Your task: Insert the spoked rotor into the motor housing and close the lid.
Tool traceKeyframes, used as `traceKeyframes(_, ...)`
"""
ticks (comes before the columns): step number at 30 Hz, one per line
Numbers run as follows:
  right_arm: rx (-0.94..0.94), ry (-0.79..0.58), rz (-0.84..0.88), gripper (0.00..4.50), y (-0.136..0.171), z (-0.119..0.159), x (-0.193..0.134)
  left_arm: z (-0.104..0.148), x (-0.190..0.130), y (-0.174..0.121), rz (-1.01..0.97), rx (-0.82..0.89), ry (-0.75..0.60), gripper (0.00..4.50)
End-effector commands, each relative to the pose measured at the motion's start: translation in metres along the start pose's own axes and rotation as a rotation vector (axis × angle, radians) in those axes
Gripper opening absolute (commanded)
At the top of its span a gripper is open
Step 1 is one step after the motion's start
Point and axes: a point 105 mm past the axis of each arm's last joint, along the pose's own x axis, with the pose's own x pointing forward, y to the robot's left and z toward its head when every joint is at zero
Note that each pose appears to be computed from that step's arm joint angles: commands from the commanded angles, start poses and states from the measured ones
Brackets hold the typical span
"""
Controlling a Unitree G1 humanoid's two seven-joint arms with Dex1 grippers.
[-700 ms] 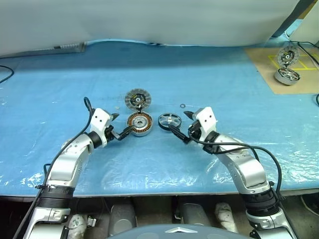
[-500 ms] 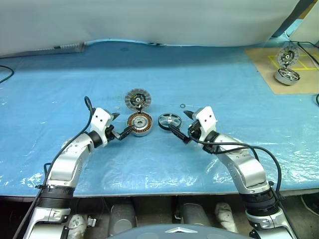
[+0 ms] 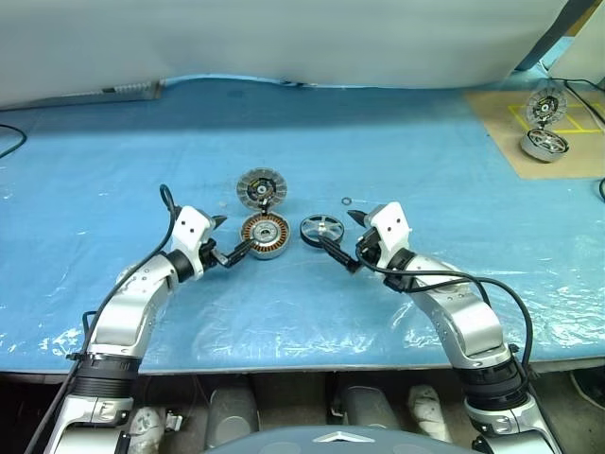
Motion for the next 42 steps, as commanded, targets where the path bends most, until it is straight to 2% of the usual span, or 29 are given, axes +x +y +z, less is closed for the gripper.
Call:
traceKeyframes(1, -0.026, -0.047, 0.012, 4.48, 0.002, 0.013, 0.002, 0.003, -0.002, 0.002, 0.002, 0.026, -0.021, 4.5)
traceKeyframes(13, -0.032, -0.049, 0.017, 4.48, 0.003, 0.015, 0.005, 0.003, 0.001, 0.002, 0.004, 0.026, -0.029, 4.5)
traceKeyframes(21, -0.03, -0.033, 0.122, 4.48, 0.019, 0.036, 0.02, 0.0, -0.001, 0.007, 0.031, 0.029, -0.046, 4.5)
traceKeyframes(27, -0.133, 0.058, 0.373, 4.48, 0.053, 0.05, 0.037, 0.004, -0.005, 0.007, 0.043, 0.018, -0.108, 4.5)
traceKeyframes(30, -0.252, 0.143, 0.458, 4.48, 0.062, 0.049, 0.046, 0.003, -0.011, 0.001, 0.013, 0.009, -0.114, 4.5)
traceKeyframes(35, -0.379, 0.227, 0.524, 4.48, 0.066, 0.044, 0.059, 0.003, -0.018, -0.001, 0.004, 0.005, -0.115, 4.5)
traceKeyframes(42, -0.488, 0.262, 0.554, 4.48, 0.07, 0.038, 0.084, 0.002, -0.026, -0.01, -0.016, 0.009, -0.122, 4.5)
